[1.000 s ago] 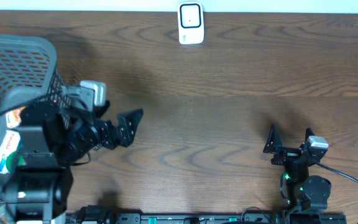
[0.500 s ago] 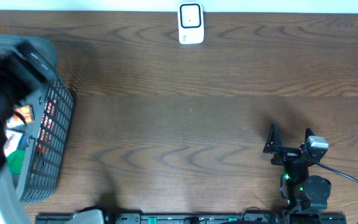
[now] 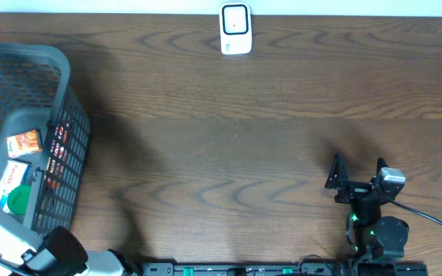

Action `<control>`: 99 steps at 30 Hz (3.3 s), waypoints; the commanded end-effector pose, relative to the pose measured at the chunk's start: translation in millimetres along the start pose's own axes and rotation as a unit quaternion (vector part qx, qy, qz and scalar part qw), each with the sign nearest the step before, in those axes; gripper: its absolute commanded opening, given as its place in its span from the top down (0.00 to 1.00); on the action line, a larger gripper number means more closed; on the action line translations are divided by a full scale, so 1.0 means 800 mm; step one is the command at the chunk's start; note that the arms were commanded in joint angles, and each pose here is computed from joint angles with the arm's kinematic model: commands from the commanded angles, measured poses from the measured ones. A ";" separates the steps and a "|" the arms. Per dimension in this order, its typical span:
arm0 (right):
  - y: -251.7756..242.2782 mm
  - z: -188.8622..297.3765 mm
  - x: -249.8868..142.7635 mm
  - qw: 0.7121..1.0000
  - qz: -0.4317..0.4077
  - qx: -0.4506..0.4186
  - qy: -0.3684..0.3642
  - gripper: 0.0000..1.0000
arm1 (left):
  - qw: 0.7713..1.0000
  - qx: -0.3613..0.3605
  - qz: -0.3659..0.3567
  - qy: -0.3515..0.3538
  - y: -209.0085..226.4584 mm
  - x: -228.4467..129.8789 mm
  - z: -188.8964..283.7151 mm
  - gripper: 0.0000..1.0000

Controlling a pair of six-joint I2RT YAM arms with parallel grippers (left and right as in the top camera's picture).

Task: Scan the item barcode
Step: 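Reach the left gripper into the basket and grasp the green-lidded jar, then lift the jar out and place it upright on the table center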

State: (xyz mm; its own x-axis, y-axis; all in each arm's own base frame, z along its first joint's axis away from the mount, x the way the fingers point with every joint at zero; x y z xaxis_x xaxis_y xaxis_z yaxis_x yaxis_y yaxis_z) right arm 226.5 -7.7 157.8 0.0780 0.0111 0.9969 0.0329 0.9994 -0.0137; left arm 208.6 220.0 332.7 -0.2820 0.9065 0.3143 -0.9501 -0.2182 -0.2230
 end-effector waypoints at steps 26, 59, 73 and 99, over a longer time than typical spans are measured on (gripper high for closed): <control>-0.003 0.000 -0.001 1.000 -0.004 -0.007 0.002 0.01 | 0.990 0.127 -0.036 0.055 0.069 -0.051 -0.200 0.02; -0.003 0.000 -0.001 1.000 -0.004 -0.007 0.002 0.01 | 0.987 0.098 -0.010 0.127 0.120 -0.096 -0.300 0.02; -0.003 0.000 -0.001 1.000 -0.004 -0.007 0.002 0.01 | 0.990 0.096 -0.011 0.107 0.121 -0.090 -0.309 0.02; -0.003 0.000 -0.001 1.000 -0.004 -0.007 0.002 0.01 | 0.983 0.118 -0.029 0.135 0.126 -0.103 -0.341 0.02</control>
State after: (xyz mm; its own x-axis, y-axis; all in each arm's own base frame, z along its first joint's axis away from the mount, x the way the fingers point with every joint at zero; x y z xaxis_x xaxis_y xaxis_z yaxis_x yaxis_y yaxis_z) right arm 226.5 -7.6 157.9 0.0776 0.0112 0.9969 0.0329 0.9994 -0.0137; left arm 180.4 227.3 53.7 -0.2193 0.9711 0.0943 -0.9753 -0.2156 -0.0476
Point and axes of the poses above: each gripper's point midway between its finger pads, its own z axis back along the fingers, its own y axis along the line the jaws close on, x = y × z, the point moved 2 cm from there along z, back along the fingers, and after that the axes turned 14 degrees about z, right-handed, at the moved point
